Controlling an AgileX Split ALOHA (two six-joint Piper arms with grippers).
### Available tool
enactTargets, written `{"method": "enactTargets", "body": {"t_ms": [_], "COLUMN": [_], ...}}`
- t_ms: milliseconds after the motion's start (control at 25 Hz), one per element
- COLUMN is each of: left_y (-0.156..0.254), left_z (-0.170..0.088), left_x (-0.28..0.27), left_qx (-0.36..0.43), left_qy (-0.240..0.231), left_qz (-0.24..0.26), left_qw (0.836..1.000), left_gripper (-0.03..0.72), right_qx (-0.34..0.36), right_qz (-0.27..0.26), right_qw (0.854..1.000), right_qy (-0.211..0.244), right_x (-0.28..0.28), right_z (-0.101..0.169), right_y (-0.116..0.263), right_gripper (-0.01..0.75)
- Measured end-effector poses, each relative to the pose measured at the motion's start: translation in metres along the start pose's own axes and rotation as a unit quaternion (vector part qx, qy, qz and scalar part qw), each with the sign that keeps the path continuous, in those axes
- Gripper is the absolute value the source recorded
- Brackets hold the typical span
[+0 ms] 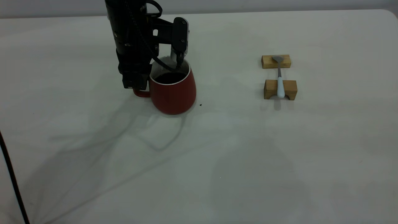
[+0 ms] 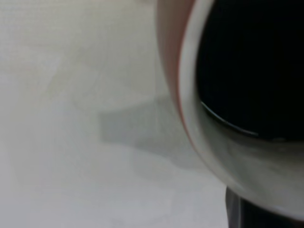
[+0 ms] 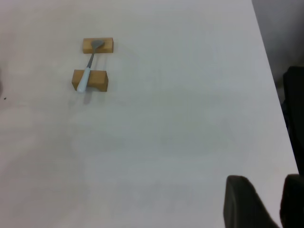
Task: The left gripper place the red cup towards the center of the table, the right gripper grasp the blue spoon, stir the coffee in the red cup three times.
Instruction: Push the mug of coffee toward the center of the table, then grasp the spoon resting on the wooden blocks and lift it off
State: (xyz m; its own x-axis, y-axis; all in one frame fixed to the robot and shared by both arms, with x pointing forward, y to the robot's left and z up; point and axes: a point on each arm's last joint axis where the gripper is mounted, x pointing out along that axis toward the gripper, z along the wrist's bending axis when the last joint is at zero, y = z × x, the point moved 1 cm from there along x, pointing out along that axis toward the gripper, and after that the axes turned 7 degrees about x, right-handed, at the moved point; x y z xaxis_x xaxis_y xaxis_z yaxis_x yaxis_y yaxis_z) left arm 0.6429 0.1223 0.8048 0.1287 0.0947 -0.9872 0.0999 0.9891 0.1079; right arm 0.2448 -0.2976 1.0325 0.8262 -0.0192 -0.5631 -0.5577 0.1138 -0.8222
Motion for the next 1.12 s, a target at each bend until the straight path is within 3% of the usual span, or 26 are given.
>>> {"method": "enactTargets", "body": {"t_ms": [120, 360, 480, 640, 840, 960, 1120], "left_y": [0.000, 0.000, 0.000, 0.003, 0.012, 0.017, 0.027], "left_z": [0.000, 0.003, 0.009, 0.026, 0.042, 0.049, 0.042], "left_x": [0.000, -0.003, -0.014, -0.054, -0.144, -0.190, -0.242], "left_qx": [0.000, -0.004, -0.026, -0.085, -0.193, -0.278, -0.382], "left_qy": [0.000, 0.001, 0.012, 0.017, 0.002, -0.050, -0.092], "left_qz": [0.000, 0.002, 0.012, 0.026, 0.031, -0.005, -0.047], "left_qw": [1.000, 1.000, 1.000, 0.996, 0.981, 0.959, 0.918], "left_gripper": [0.267, 0.588, 0.673, 0.655, 0.545, 0.474, 0.394], "right_qx": [0.000, 0.000, 0.000, 0.000, 0.000, 0.000, 0.000], "right_qz": [0.000, 0.000, 0.000, 0.000, 0.000, 0.000, 0.000], "right_qw": [1.000, 1.000, 1.000, 1.000, 1.000, 1.000, 1.000], "right_qy": [0.000, 0.000, 0.000, 0.000, 0.000, 0.000, 0.000], "right_x": [0.000, 0.000, 0.000, 0.000, 0.000, 0.000, 0.000], "right_z": [0.000, 0.000, 0.000, 0.000, 0.000, 0.000, 0.000], "right_y": [0.000, 0.000, 0.000, 0.000, 0.000, 0.000, 0.000], "right_gripper": [0.237, 0.237, 0.237, 0.237, 0.237, 0.237, 0.237]}}
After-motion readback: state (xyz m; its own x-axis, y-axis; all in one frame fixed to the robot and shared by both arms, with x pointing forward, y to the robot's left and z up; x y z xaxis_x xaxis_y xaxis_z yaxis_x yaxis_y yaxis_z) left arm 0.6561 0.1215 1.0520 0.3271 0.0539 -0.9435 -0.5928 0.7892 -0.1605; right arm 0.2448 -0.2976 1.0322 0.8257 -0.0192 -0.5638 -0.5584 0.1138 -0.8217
